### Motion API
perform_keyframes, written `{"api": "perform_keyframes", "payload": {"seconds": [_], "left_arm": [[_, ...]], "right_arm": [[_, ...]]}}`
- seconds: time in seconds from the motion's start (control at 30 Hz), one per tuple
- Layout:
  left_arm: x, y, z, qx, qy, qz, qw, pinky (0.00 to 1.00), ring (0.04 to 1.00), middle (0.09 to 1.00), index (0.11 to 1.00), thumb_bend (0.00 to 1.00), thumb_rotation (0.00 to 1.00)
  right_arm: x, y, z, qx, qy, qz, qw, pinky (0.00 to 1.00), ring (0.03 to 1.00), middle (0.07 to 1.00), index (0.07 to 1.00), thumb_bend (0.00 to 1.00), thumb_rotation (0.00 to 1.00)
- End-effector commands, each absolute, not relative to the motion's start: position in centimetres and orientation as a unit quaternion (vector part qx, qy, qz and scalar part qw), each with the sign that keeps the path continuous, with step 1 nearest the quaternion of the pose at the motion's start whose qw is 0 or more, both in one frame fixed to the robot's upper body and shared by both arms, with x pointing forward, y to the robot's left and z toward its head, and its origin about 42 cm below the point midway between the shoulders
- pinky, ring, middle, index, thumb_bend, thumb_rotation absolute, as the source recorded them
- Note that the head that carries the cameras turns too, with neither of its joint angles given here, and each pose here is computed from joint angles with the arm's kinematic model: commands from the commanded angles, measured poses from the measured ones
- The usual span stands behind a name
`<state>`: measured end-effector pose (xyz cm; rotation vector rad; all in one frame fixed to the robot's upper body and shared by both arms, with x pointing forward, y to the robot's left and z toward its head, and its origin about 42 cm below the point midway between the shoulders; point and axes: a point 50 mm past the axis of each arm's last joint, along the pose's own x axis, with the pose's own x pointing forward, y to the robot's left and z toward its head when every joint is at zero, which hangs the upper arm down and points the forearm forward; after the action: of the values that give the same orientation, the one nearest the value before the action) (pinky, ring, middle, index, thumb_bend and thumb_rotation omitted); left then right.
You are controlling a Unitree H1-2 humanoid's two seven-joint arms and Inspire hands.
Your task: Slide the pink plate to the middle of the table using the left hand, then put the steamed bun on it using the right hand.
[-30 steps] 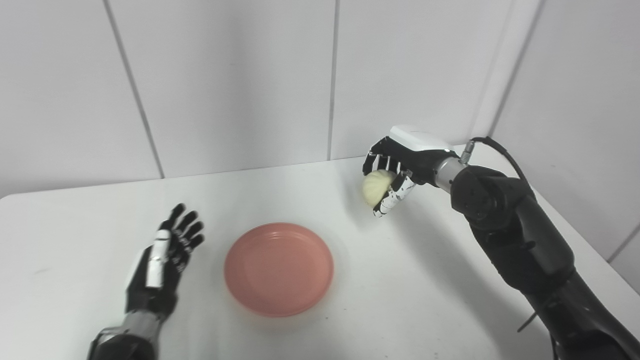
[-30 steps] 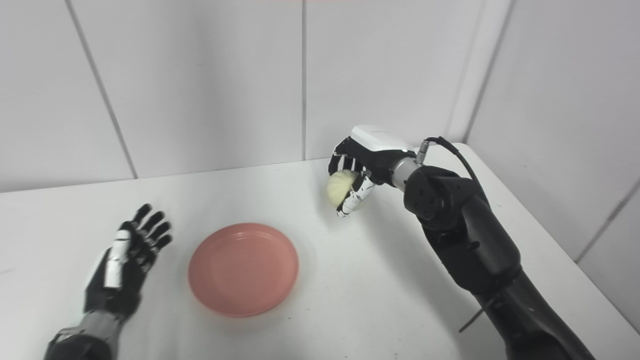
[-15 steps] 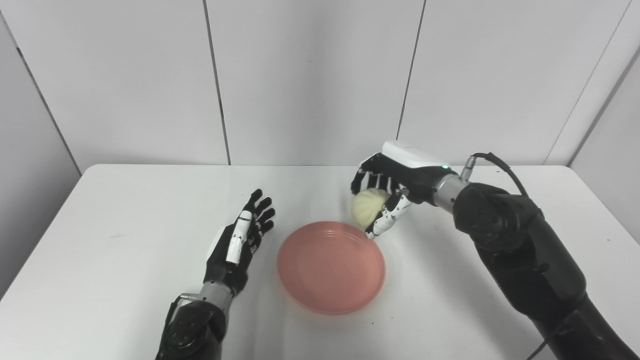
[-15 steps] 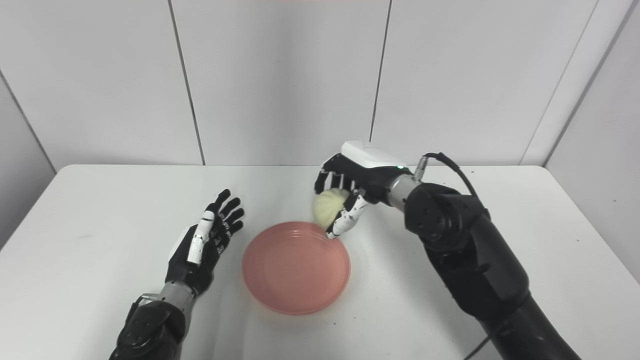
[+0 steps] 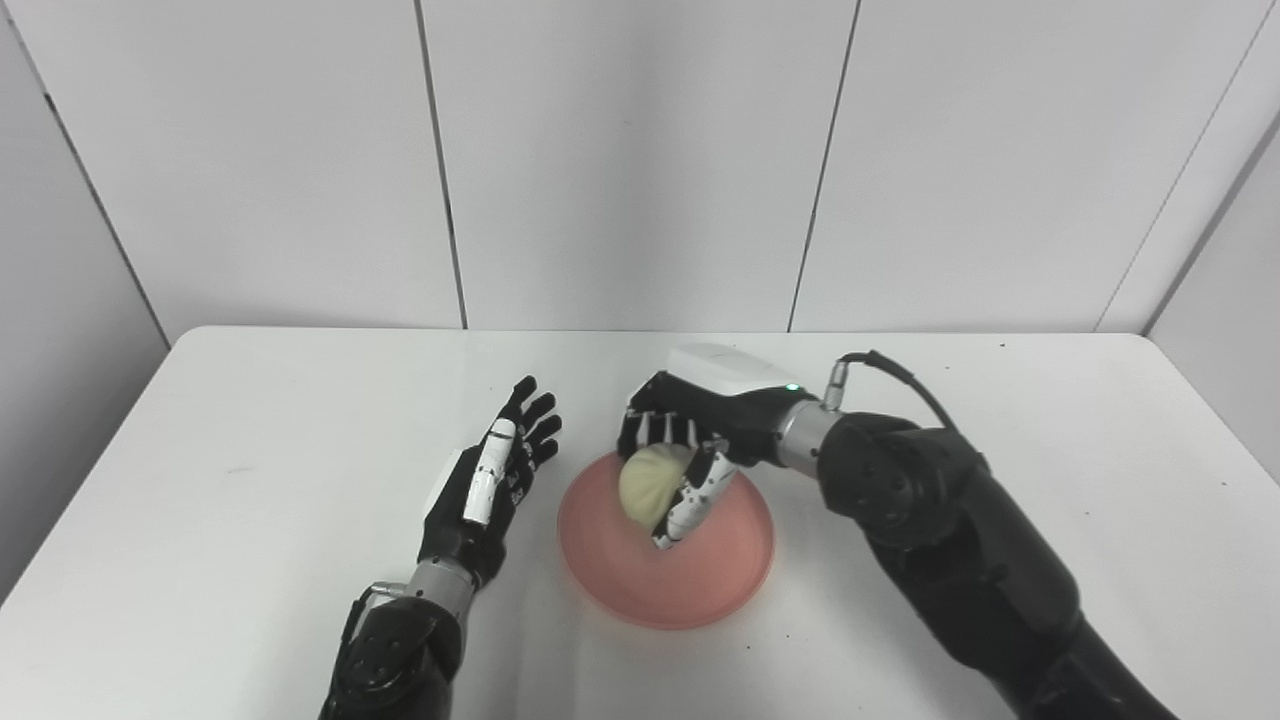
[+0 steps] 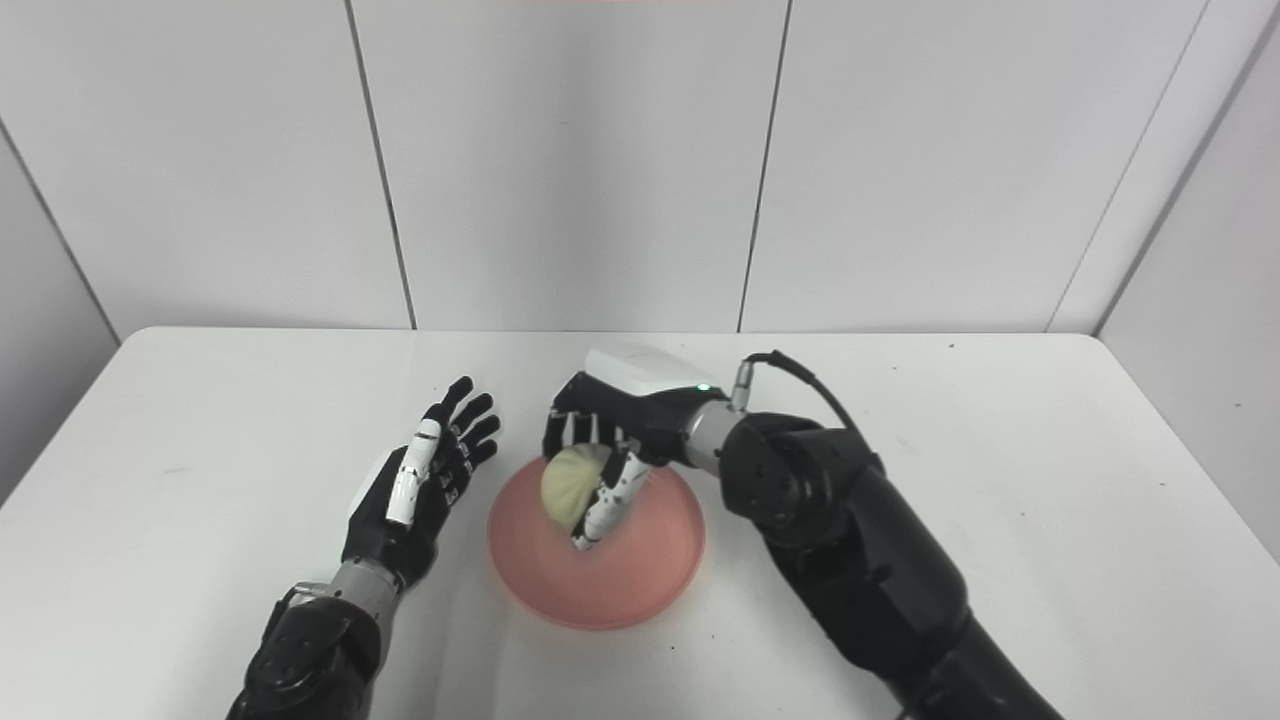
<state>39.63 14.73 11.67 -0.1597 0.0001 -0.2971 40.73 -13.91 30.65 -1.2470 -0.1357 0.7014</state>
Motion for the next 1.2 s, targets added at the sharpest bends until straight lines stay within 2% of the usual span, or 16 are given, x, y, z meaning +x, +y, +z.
{"api": "perform_keyframes", "payload": {"seconds": [0.0, 0.23, 0.33, 0.4, 0.5, 0.77, 1.07, 1.17], "left_arm": [[37.7, 14.7, 7.3, -0.077, 0.109, -0.14, 0.981, 0.95, 0.941, 0.955, 0.96, 0.4, 1.0], [37.7, 14.6, 7.5, -0.076, 0.107, -0.141, 0.981, 0.95, 0.942, 0.956, 0.961, 0.39, 1.0], [37.6, 14.7, 7.6, -0.075, 0.107, -0.142, 0.981, 0.96, 0.944, 0.958, 0.962, 0.39, 1.0], [37.6, 14.7, 7.7, -0.075, 0.108, -0.142, 0.981, 0.95, 0.943, 0.956, 0.962, 0.4, 1.0], [37.5, 14.7, 7.7, -0.075, 0.109, -0.143, 0.981, 0.94, 0.94, 0.953, 0.961, 0.4, 1.0], [37.4, 14.7, 7.9, -0.077, 0.111, -0.141, 0.981, 0.94, 0.94, 0.953, 0.96, 0.4, 1.0], [37.4, 14.6, 7.9, -0.075, 0.112, -0.143, 0.98, 0.94, 0.937, 0.95, 0.961, 0.41, 1.0], [37.4, 14.6, 7.8, -0.074, 0.112, -0.145, 0.98, 0.94, 0.939, 0.954, 0.965, 0.41, 1.0]], "right_arm": [[41.0, -13.6, 31.9, -0.578, -0.095, 0.311, 0.749, 0.27, 0.362, 0.47, 0.495, 0.52, 0.0], [41.3, -13.0, 29.1, -0.587, -0.057, 0.322, 0.741, 0.23, 0.324, 0.477, 0.489, 0.53, 0.0], [41.5, -12.7, 28.2, -0.589, -0.048, 0.325, 0.739, 0.26, 0.355, 0.48, 0.489, 0.52, 0.0], [41.8, -12.5, 27.5, -0.594, -0.044, 0.325, 0.735, 0.3, 0.392, 0.432, 0.521, 0.52, 0.0], [42.2, -12.3, 26.8, -0.6, -0.038, 0.325, 0.73, 0.29, 0.381, 0.403, 0.523, 0.52, 0.0], [42.9, -12.3, 25.6, -0.605, -0.035, 0.321, 0.728, 0.29, 0.38, 0.399, 0.522, 0.52, 0.0], [42.8, -12.2, 25.6, -0.607, -0.048, 0.315, 0.728, 0.27, 0.363, 0.401, 0.527, 0.51, 0.0], [42.6, -12.1, 26.0, -0.617, -0.051, 0.313, 0.72, 0.25, 0.345, 0.471, 0.493, 0.52, 0.0]]}}
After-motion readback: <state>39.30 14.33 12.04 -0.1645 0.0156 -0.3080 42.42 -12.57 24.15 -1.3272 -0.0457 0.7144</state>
